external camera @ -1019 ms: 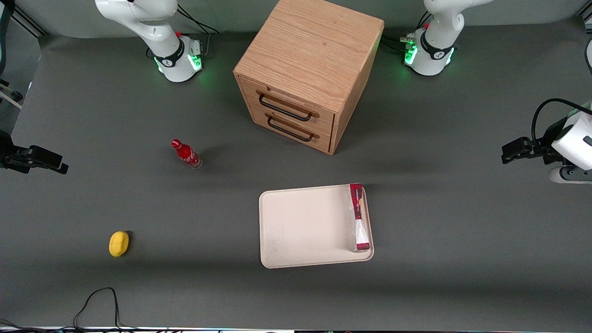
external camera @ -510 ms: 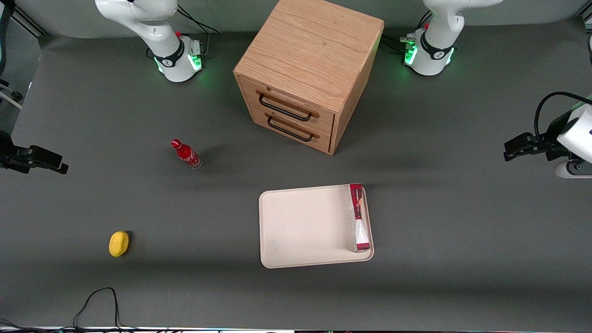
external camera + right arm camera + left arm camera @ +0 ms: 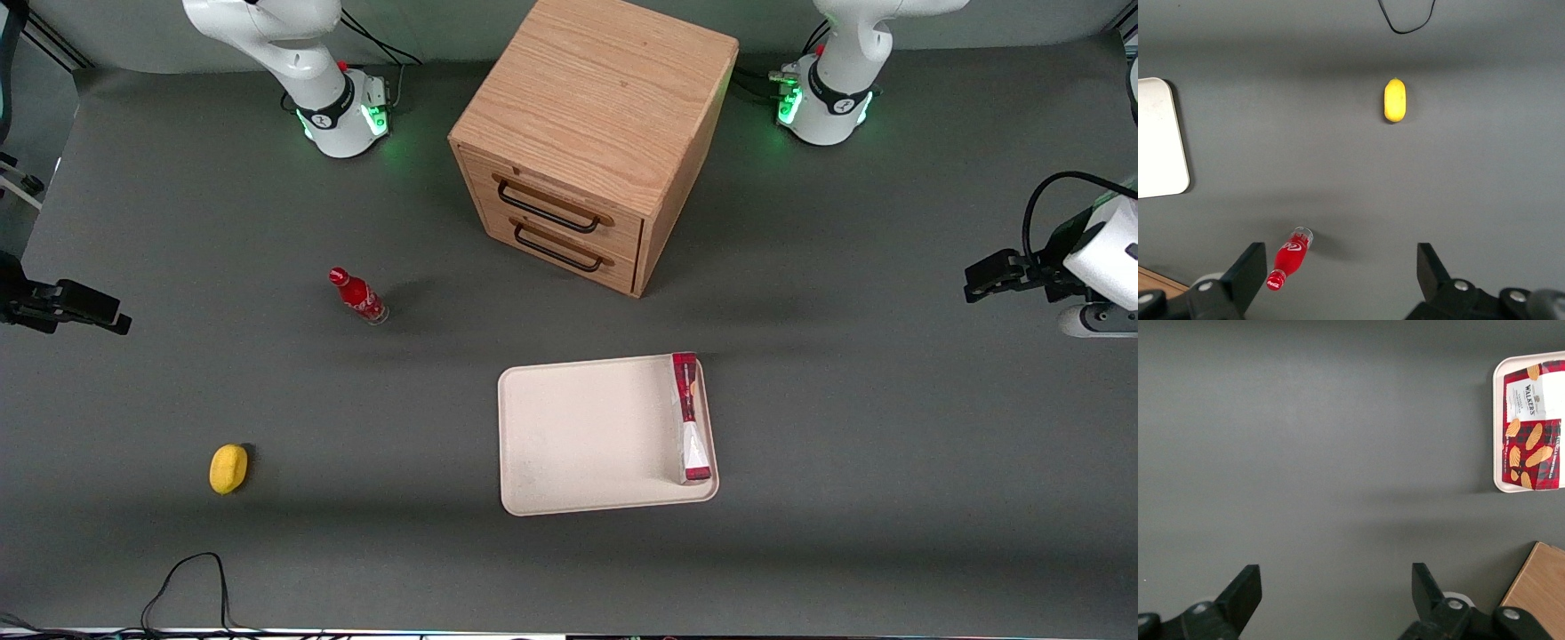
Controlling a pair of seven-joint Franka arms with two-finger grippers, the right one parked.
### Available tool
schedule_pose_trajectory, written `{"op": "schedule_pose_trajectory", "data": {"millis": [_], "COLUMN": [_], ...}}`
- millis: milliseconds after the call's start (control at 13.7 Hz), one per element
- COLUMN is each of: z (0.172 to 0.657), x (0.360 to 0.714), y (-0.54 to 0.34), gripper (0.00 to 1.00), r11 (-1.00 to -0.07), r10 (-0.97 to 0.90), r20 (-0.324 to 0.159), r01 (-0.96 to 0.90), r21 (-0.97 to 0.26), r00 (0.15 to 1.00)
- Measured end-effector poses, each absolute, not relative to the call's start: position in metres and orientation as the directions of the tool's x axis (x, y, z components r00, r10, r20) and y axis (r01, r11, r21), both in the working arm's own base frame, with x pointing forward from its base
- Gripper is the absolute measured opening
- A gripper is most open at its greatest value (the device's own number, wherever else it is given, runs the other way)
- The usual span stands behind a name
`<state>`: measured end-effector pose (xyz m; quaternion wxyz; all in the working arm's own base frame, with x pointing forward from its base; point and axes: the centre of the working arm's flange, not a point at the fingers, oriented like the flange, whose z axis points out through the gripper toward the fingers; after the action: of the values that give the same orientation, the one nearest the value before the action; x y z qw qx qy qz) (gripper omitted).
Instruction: Place red cookie box on tray
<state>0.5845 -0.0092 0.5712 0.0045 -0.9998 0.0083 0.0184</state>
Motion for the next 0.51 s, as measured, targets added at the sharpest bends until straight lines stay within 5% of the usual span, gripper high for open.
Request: {"op": "schedule_pose_trajectory", "data": {"millis": [510], "z": [0.5729], "x": [0.5806], "y": [-0.0149], "gripper": [1.00], "r11": [-0.999], "r10": [-0.023], "r20": [-0.053], "r01": [-0.021], "r21": [0.026], "r00": [0.998]}}
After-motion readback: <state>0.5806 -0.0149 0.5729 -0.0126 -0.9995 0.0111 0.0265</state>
